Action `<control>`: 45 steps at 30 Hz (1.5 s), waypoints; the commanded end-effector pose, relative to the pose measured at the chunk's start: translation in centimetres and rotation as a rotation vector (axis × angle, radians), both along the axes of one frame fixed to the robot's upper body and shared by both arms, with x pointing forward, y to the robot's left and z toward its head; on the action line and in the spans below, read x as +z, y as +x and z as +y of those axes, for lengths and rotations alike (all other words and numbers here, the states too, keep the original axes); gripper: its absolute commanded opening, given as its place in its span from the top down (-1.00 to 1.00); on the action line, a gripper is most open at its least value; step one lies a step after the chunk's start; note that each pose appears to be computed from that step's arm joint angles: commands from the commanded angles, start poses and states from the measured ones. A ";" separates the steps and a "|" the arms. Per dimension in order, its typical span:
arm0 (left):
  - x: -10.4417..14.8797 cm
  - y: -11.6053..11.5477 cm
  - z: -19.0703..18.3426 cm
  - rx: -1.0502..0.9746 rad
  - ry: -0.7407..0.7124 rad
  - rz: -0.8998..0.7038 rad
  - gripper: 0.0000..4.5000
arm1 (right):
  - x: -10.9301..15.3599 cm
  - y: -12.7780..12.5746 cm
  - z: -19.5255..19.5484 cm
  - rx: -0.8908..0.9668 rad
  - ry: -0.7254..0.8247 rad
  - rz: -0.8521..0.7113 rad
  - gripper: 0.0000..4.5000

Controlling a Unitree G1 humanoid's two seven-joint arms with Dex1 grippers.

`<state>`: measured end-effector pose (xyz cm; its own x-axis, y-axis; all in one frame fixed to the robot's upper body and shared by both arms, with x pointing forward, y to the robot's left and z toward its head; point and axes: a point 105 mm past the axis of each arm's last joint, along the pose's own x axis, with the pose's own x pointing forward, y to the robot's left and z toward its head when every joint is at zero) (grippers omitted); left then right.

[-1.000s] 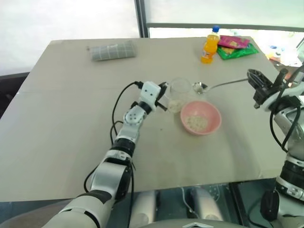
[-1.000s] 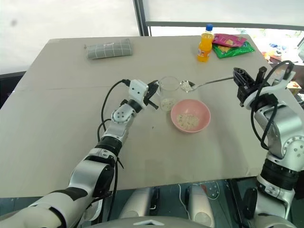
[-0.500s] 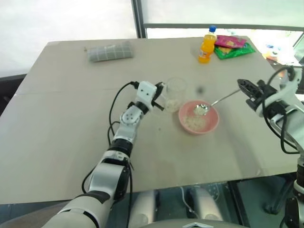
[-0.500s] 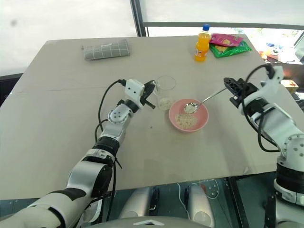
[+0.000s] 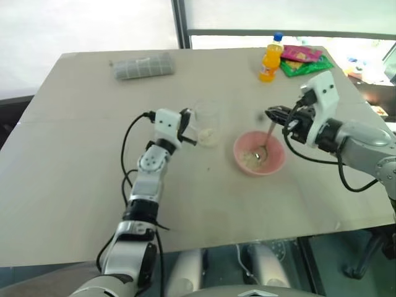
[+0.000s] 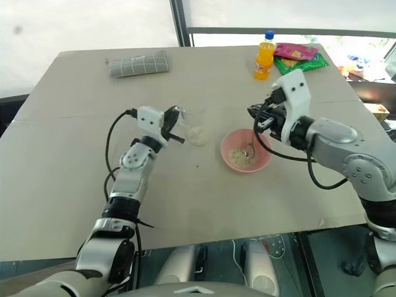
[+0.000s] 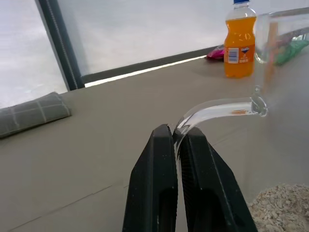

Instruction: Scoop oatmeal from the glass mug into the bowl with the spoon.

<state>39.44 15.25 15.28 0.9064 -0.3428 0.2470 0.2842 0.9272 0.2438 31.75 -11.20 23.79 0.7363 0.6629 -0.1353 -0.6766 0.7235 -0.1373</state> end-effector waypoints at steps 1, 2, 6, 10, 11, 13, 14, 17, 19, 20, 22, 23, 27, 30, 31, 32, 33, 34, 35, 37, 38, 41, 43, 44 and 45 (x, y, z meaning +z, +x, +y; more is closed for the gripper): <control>2.4 -0.7 0.5 0.013 -0.015 -0.072 0.97 | 1.8 -1.1 0.9 0.078 -0.094 -0.124 1.00; 2.3 -0.8 0.6 0.017 -0.013 -0.068 0.97 | 1.7 -1.2 1.0 0.090 -0.120 -0.133 1.00; 2.4 -1.1 0.8 0.028 -0.017 -0.065 0.97 | 2.7 -1.1 0.4 0.083 -0.113 -0.161 1.00; 2.2 -1.2 0.1 0.013 -0.021 -0.060 0.97 | 6.7 0.4 -1.8 -0.006 0.074 -0.175 1.00; 2.1 -1.2 -0.1 0.009 -0.017 -0.058 0.97 | 8.0 0.7 -2.0 -0.013 0.133 -0.185 1.00; 1.9 -1.2 -0.3 0.003 -0.010 -0.054 0.97 | 10.0 1.0 -2.0 -0.006 0.245 -0.195 1.00; 1.7 -1.1 -0.4 0.003 -0.009 -0.050 0.97 | 11.0 1.2 -1.8 0.002 0.309 -0.193 1.00; 1.3 -1.1 -0.5 0.003 -0.007 -0.044 0.97 | 12.4 1.6 -1.4 0.016 0.430 -0.172 1.00; 0.9 -1.1 -0.7 -0.003 0.000 -0.037 0.97 | 13.1 2.1 -0.2 0.056 0.534 -0.141 1.00; 0.8 -1.1 -0.9 -0.007 0.002 -0.036 0.97 | 13.4 2.3 0.6 0.075 0.580 -0.123 1.00; 0.7 -1.1 -1.3 -0.031 -0.017 -0.031 0.97 | 13.3 2.8 2.0 0.096 0.633 -0.086 1.00; 0.7 -1.2 -1.5 -0.043 -0.028 -0.029 0.97 | 13.1 3.0 2.6 0.099 0.638 -0.075 1.00; 0.5 -1.3 -2.0 -0.065 -0.037 -0.025 0.97 | 11.5 3.3 5.7 0.159 0.634 0.011 1.00; 0.5 -1.3 -2.0 -0.067 -0.039 -0.027 0.97 | 9.9 3.3 6.5 0.164 0.570 0.042 1.00; 0.6 -1.3 -2.0 -0.067 -0.041 -0.029 0.97 | 9.4 3.3 6.7 0.163 0.537 0.045 1.00; 0.6 -1.3 -2.0 -0.066 -0.042 -0.030 0.97 | 9.0 3.3 6.8 0.164 0.515 0.049 1.00; 0.7 -1.3 -2.0 -0.066 -0.042 -0.032 0.97 | 8.6 3.3 6.9 0.163 0.491 0.054 1.00; 0.7 -1.3 -2.0 -0.065 -0.042 -0.032 0.97 | 8.1 3.4 7.1 0.161 0.457 0.050 1.00; 0.7 -1.2 -2.0 -0.065 -0.042 -0.033 0.97 | 7.6 3.5 7.2 0.156 0.427 0.046 1.00; 0.7 -1.2 -2.1 -0.066 -0.043 -0.033 0.97 | 6.8 3.6 7.4 0.152 0.397 0.047 1.00; 0.7 -1.2 -2.1 -0.067 -0.043 -0.033 0.97 | 6.6 3.6 7.6 0.156 0.394 0.050 1.00; 0.7 -1.3 -2.1 -0.070 -0.041 -0.033 0.97 | 6.4 3.4 8.0 0.174 0.403 0.060 1.00; 0.6 -1.3 -2.1 -0.071 -0.038 -0.032 0.99 | 6.4 3.2 8.2 0.188 0.417 0.067 0.84; 0.6 -1.3 -2.1 -0.072 -0.037 -0.031 1.00 | 6.4 3.1 8.4 0.194 0.424 0.069 0.68; 0.6 -1.2 -2.1 -0.073 -0.036 -0.031 1.00 | 6.5 3.0 8.4 0.200 0.430 0.069 0.57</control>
<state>38.37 13.27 14.48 0.8920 -0.3899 0.2287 0.3460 0.9145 0.2097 35.57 -2.50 28.66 0.6059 0.7918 0.0772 -0.7842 0.5781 0.2254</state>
